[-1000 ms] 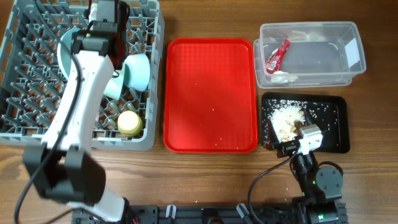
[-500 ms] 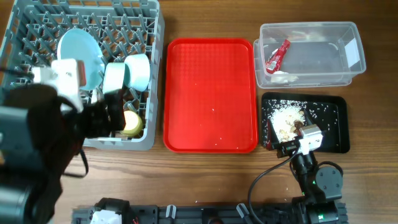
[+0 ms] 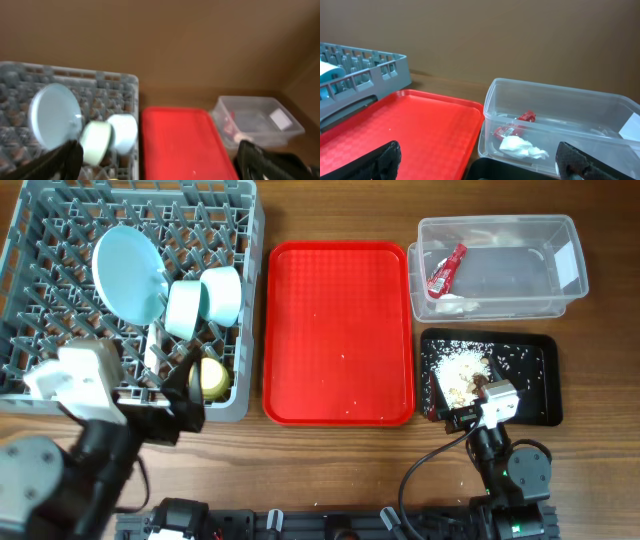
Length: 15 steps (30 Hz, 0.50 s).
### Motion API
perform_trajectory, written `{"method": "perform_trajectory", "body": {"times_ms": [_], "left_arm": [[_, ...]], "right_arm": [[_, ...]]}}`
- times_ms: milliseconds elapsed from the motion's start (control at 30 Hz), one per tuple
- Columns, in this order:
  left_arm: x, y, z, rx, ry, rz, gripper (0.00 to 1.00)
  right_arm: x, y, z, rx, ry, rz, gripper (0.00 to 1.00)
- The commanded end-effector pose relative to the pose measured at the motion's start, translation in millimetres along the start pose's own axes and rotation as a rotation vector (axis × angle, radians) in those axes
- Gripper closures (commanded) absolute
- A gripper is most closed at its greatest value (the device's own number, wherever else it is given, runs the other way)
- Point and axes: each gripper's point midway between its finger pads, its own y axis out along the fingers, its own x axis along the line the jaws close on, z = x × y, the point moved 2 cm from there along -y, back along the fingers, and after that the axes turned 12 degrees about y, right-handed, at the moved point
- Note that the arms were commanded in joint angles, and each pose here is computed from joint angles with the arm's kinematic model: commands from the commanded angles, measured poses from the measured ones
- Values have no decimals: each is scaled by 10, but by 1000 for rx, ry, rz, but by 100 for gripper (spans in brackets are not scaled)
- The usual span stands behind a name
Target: Sort waste into correct bins and load items into the dishwasher rack
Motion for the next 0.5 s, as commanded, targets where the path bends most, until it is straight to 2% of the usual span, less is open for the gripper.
{"method": "perform_trajectory", "body": {"times_ms": [0,200,400,467], "left_arm": [[-101,148,476,-60,-94,78,0],[-93,420,1162,-77,-86,86,0],[-65,778,1782,-146,48,76,0],[-57,862,1954,-152,52,75,0]], "right_arm": [[0,-5,-24,-12,-7,-2,0],[0,-5,-24,-12,-7,-2,0],[-1,-5,-24,-12,-7,-1,0],[0,-5,-24,-12,-6,-2,0]]}}
